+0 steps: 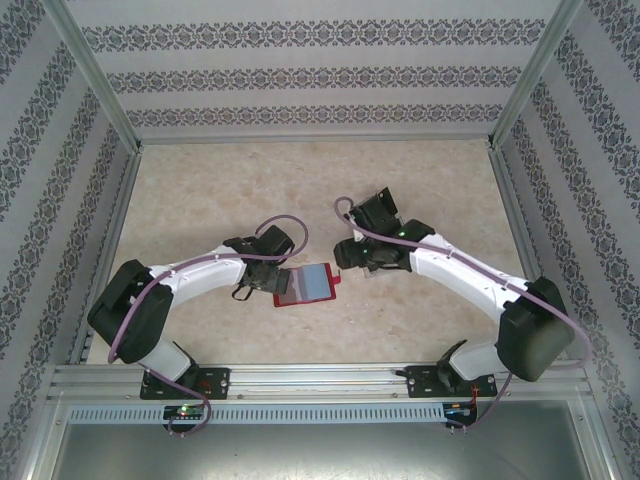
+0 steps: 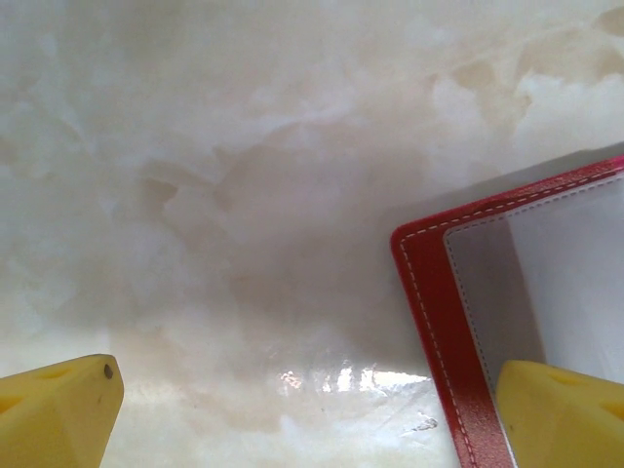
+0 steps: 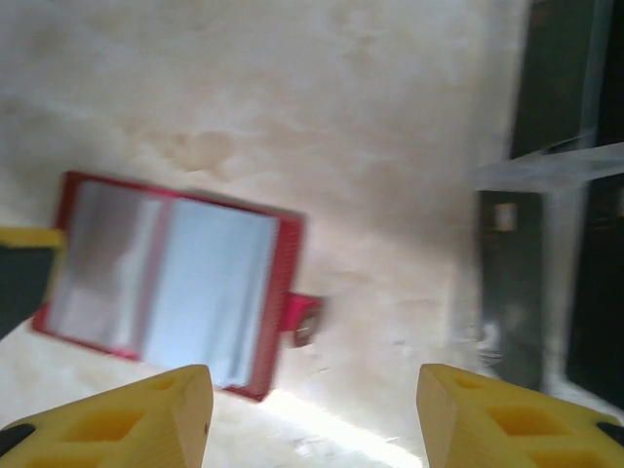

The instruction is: Put the credit cards into the card holder

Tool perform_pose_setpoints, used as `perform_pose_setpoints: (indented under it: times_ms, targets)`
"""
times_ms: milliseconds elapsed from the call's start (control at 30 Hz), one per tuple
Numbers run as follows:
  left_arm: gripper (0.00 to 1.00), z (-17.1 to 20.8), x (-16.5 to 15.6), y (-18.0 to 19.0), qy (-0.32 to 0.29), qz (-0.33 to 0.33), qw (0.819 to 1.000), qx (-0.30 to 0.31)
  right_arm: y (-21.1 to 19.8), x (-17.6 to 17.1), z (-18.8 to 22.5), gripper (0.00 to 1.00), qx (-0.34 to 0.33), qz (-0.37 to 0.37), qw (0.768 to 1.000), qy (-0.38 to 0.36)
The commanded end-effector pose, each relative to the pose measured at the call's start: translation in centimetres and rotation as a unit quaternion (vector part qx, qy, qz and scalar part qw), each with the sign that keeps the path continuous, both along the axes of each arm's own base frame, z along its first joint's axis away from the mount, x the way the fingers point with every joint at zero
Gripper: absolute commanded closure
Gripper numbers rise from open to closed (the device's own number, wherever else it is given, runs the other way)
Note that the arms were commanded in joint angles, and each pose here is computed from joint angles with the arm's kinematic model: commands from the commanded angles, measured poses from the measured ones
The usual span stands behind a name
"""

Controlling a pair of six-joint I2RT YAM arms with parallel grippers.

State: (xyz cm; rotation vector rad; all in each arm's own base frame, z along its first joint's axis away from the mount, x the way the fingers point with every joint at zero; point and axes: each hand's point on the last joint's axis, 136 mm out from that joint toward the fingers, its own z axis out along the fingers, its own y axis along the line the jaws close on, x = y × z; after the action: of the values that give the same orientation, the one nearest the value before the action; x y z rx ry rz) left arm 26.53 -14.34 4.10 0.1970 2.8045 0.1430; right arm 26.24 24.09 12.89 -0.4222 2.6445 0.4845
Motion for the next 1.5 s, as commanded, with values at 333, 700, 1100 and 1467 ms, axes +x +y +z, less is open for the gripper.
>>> perform_pose_setpoints:
  times_ms: [333,700,1100,1467]
  targets:
    - [0.01,-0.6,-1.1,0.9,0.007,0.002,1.0,0.022,5.6,-3.0,-6.9,0.42,0.026,-0.005,0.996,0.089]
    - [0.01,-1.8,-1.3,0.8,0.012,0.004,1.0,0.016,6.2,-3.2,-9.5,0.44,0.03,-0.012,0.993,0.114]
    - [0.01,-2.0,-1.3,0.5,0.013,0.004,1.0,0.009,7.6,-3.5,-9.7,0.48,0.05,-0.005,0.991,0.123]
    - [0.01,-1.4,-1.3,0.7,0.004,0.008,1.0,0.005,7.4,-3.9,-8.1,0.48,0.052,-0.003,0.993,0.106]
